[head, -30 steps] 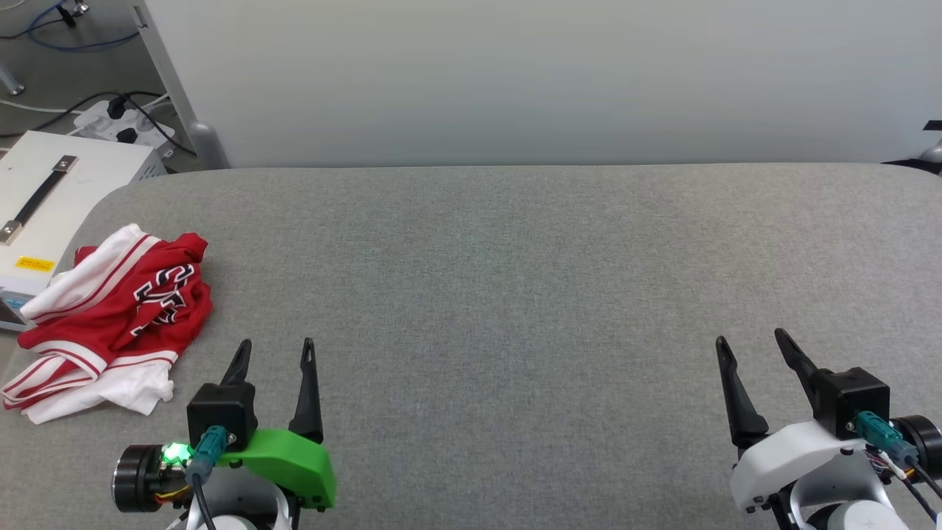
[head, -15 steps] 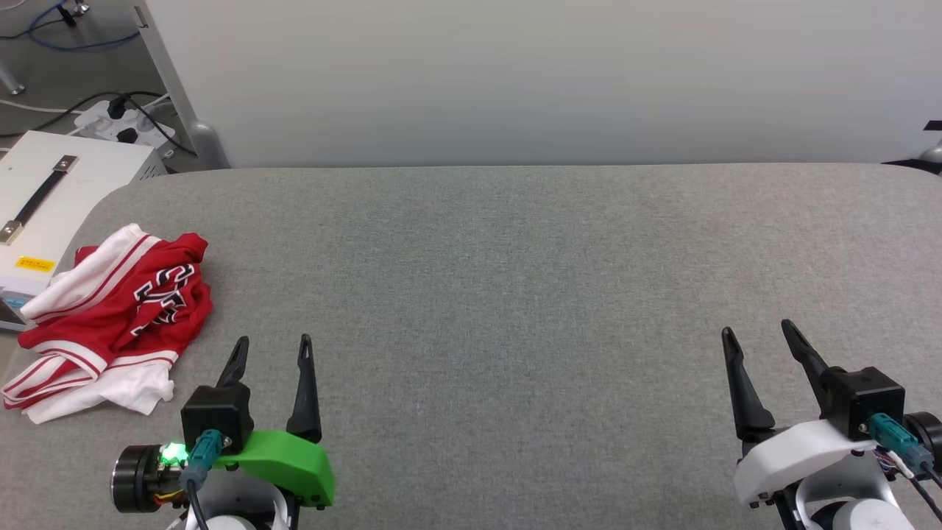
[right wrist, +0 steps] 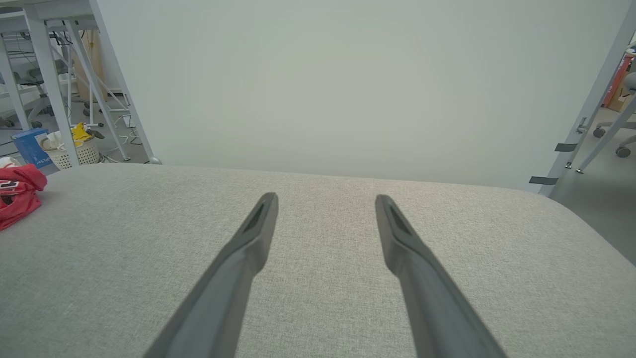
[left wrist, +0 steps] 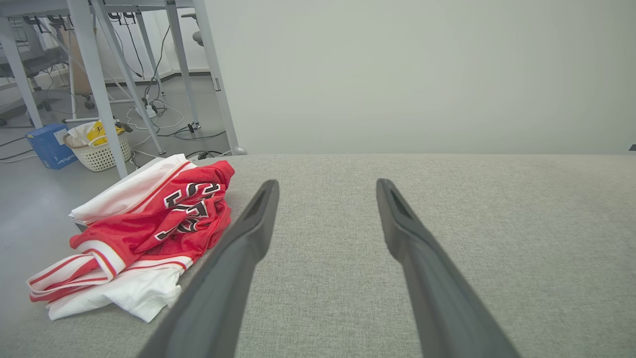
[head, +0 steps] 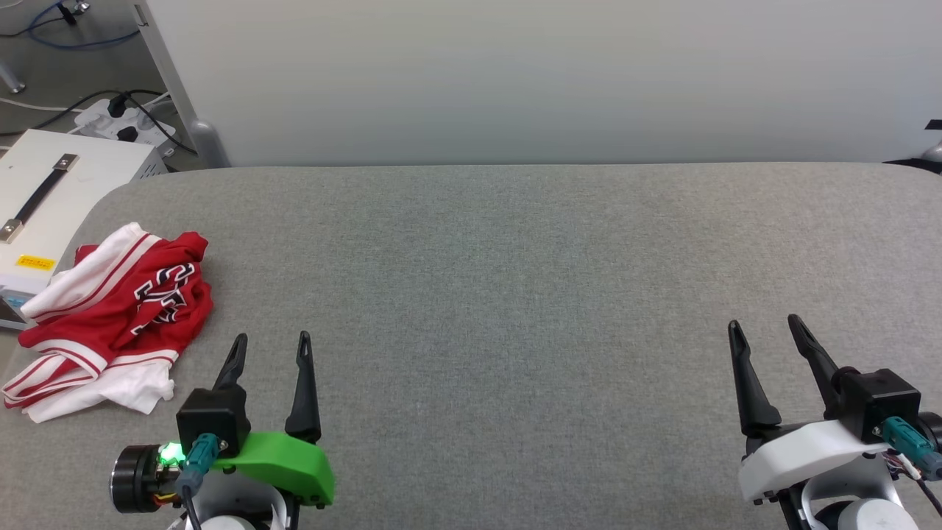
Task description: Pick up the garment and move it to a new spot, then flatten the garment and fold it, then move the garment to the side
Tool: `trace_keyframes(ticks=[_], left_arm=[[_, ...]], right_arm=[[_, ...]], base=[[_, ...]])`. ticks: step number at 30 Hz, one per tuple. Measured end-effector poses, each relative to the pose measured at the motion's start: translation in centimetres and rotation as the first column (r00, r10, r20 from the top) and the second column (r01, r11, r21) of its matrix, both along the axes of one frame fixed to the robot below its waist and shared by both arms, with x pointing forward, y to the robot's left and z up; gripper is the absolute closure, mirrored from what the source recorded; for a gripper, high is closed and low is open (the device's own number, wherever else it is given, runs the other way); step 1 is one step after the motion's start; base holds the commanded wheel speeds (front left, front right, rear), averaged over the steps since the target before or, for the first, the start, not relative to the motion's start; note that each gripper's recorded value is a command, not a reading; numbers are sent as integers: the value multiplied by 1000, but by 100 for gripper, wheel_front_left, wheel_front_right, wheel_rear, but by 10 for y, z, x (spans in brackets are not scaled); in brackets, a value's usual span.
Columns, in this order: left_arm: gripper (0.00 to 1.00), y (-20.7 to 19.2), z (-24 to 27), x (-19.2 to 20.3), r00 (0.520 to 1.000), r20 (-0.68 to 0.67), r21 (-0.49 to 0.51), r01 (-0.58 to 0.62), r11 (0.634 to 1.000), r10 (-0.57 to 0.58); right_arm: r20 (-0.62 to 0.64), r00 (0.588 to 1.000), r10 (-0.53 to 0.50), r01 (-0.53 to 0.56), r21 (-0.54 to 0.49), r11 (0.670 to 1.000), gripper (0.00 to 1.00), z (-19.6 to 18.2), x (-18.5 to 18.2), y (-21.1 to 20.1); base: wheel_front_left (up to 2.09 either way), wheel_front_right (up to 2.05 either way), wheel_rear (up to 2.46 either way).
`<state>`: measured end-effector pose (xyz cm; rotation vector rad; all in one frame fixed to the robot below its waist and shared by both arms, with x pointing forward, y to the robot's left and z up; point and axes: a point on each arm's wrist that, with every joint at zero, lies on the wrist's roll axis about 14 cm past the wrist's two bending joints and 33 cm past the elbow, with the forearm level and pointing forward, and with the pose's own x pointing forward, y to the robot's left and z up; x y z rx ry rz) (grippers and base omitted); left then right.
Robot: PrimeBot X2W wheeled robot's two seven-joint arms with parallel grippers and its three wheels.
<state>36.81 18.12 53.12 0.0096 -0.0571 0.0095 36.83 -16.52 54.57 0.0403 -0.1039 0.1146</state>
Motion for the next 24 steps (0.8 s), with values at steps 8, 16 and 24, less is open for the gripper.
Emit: trace_keyframes(ticks=[8,16,24], left_arm=[[0,0,2,0,1000,16,-12,0,1000,0],[0,0,2,0,1000,24,-26,-1,1000,1],[0,1,0,-1,1000,29,-42,-1,999,3]], right_arm=[[17,1000,-6,6,16,1000,0,3,-1,-2],[17,1000,-6,6,27,1000,0,0,-3,-2],[29,1000,-6,5,31,1000,0,1,-3,-2]], base=[[0,0,0],[0,0,0],[0,0,0]])
